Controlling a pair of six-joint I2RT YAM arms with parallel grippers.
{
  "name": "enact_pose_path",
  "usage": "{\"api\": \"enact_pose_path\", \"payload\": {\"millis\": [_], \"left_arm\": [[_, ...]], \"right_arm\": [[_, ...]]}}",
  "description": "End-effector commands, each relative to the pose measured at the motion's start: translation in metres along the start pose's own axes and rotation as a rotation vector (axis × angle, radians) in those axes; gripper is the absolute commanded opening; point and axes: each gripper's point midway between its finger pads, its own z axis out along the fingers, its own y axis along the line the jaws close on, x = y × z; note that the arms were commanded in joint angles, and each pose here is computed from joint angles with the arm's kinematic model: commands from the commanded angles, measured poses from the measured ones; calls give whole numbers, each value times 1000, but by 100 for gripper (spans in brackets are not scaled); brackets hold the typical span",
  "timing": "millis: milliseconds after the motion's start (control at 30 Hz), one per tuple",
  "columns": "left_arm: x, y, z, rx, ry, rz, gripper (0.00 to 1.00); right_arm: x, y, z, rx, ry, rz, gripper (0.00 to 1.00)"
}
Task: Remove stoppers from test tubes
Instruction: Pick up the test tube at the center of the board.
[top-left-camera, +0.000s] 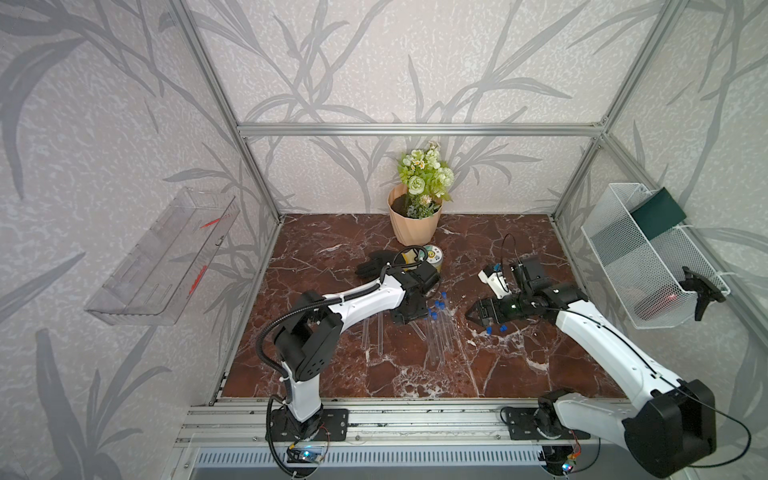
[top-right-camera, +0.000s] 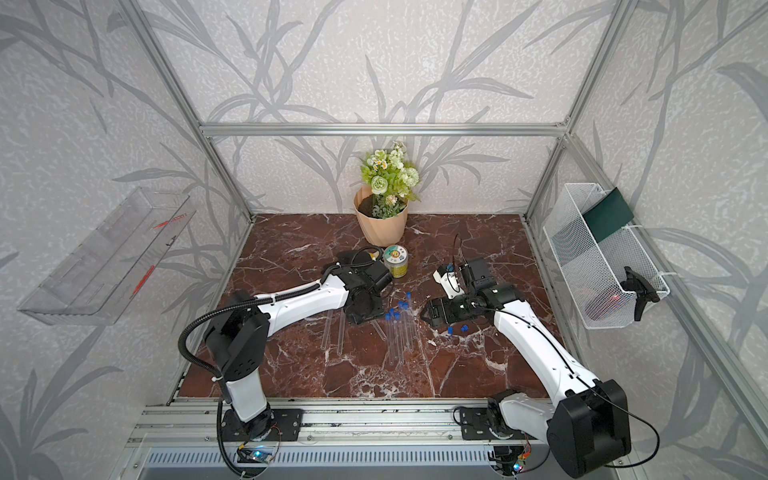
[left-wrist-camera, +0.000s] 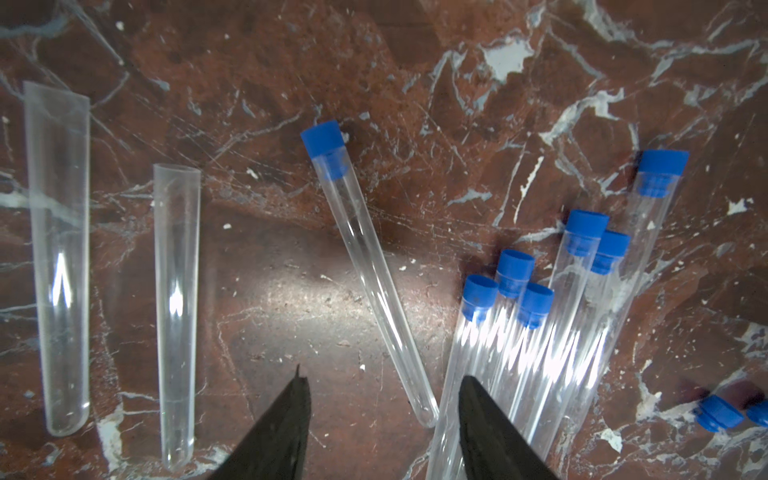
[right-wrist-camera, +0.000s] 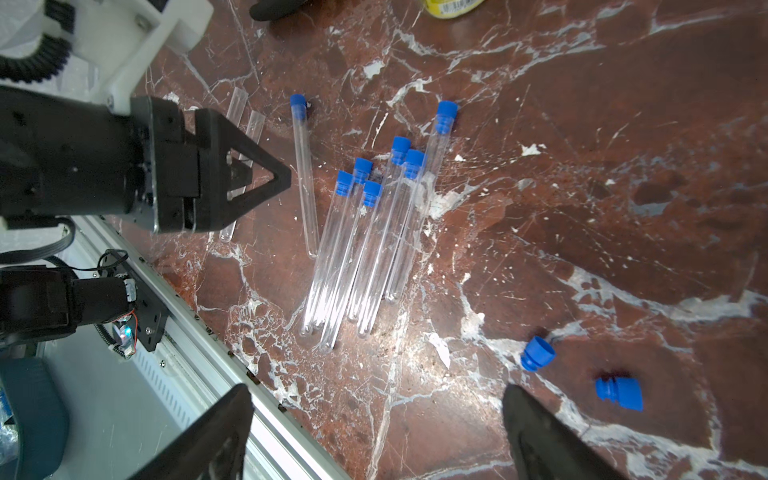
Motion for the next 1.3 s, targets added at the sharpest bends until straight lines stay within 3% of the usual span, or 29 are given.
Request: {"api": "enact_pose_path", "payload": {"millis": [0, 133, 400, 1267], "left_arm": [[-5, 3, 11, -29, 2, -19, 56], [-12, 2, 19, -55, 9, -3, 55], [-18, -3, 30, -75, 19, 2, 55], [4, 14, 59, -150, 88, 68, 38]], "right_arm": [[-17, 10, -6, -32, -26, -31, 95], [-19, 8, -2, -26, -7, 1, 100], [-17, 4, -4, 6, 20, -2, 99], [-21, 1, -5, 31, 22, 12, 99]]}}
